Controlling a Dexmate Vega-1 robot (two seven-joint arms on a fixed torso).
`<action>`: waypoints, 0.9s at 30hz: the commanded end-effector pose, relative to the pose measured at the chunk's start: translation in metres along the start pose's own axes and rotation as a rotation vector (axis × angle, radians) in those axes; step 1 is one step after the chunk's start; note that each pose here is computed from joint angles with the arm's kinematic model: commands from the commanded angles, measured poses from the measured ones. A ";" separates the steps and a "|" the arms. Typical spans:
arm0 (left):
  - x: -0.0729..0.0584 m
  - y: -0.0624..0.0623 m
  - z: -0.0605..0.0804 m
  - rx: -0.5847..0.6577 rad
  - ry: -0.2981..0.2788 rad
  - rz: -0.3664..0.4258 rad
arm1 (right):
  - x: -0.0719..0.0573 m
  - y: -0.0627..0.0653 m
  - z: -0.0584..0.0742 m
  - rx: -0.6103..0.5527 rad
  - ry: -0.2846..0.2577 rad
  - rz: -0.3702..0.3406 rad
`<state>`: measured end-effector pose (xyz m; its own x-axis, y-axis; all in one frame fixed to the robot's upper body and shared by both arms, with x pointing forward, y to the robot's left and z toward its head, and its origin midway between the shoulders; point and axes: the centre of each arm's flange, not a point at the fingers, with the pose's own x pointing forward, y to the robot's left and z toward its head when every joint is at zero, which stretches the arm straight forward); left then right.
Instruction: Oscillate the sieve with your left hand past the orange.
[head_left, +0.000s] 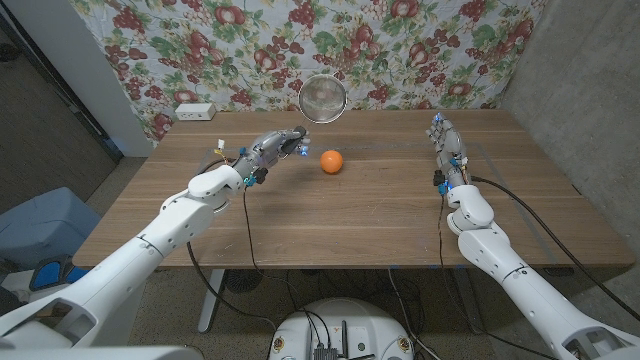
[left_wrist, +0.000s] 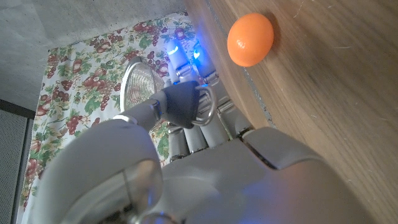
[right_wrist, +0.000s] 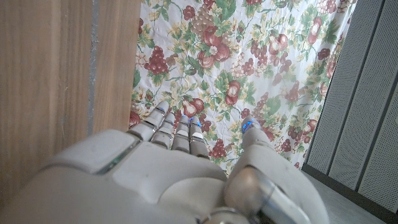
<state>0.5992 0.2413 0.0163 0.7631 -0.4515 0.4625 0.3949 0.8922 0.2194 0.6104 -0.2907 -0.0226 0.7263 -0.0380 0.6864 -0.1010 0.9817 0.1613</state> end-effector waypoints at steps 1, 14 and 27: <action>0.001 0.002 -0.001 0.014 -0.012 0.007 | 0.003 0.002 -0.001 -0.001 0.001 0.000; -0.002 0.005 -0.003 -0.016 0.053 0.097 | 0.005 0.002 -0.001 0.001 0.002 -0.001; -0.002 0.008 -0.008 -0.075 0.203 0.152 | 0.008 0.003 -0.003 0.004 0.004 0.001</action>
<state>0.6016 0.2464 0.0144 0.8365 -0.3591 0.4139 0.3317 0.9331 0.1393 0.6155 -0.2884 -0.0201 0.7285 -0.0372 0.6840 -0.1004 0.9819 0.1603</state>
